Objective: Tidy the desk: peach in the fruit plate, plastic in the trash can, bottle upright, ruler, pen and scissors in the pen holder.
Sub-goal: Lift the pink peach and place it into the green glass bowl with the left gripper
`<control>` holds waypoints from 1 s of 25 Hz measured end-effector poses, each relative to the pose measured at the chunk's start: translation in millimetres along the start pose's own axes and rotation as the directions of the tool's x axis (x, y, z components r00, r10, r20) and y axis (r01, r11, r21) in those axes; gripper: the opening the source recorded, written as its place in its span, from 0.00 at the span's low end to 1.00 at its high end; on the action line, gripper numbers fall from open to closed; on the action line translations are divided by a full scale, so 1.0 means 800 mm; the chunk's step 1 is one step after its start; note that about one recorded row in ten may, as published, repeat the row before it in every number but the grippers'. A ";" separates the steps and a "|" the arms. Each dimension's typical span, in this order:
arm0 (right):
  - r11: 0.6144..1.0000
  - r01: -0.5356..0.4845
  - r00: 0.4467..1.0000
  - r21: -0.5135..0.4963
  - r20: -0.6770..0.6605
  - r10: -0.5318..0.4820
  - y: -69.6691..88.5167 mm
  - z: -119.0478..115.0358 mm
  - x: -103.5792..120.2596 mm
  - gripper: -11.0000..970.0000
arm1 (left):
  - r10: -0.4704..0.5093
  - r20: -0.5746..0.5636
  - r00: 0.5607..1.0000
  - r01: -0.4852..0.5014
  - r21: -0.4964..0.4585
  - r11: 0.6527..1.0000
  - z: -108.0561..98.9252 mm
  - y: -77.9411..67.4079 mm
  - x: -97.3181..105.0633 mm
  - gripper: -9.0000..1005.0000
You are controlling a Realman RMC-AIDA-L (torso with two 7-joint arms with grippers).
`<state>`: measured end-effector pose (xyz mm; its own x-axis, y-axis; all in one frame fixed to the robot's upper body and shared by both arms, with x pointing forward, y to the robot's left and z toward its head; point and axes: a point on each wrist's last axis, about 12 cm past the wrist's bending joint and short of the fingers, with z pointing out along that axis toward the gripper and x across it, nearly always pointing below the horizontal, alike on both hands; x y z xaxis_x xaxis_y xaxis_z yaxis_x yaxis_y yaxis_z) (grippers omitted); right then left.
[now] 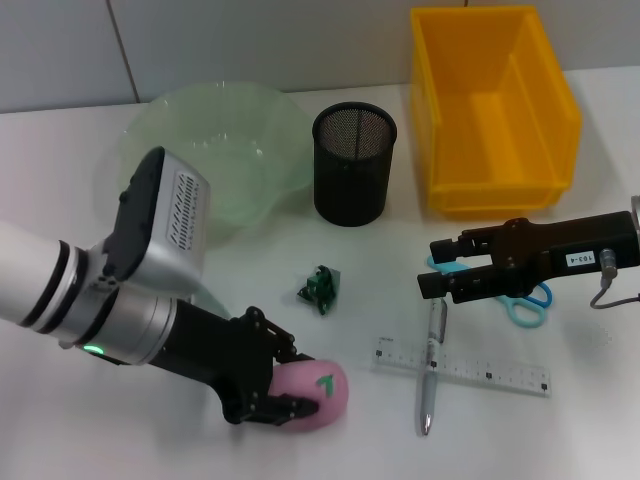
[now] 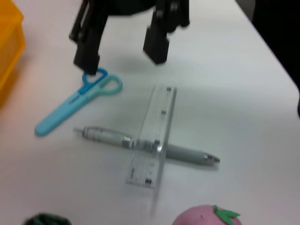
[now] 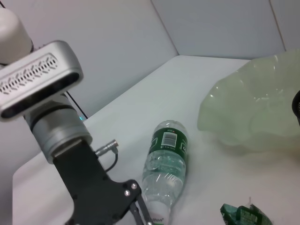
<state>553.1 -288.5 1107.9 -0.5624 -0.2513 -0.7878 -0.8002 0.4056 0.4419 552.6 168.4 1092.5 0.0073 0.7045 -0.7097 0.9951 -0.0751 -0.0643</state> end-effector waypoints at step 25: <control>1.000 -0.011 1.000 0.008 -0.009 0.011 -0.001 0.000 0.002 0.78 | -0.196 0.712 0.674 0.420 -0.151 0.895 -0.100 0.023 0.022 0.29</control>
<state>552.7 -289.5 1106.3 -0.5733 -0.2546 -0.7788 -0.7921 0.4152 0.4474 579.0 235.7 1134.6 -0.2605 -0.0132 -0.9654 0.9083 0.3357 -0.2497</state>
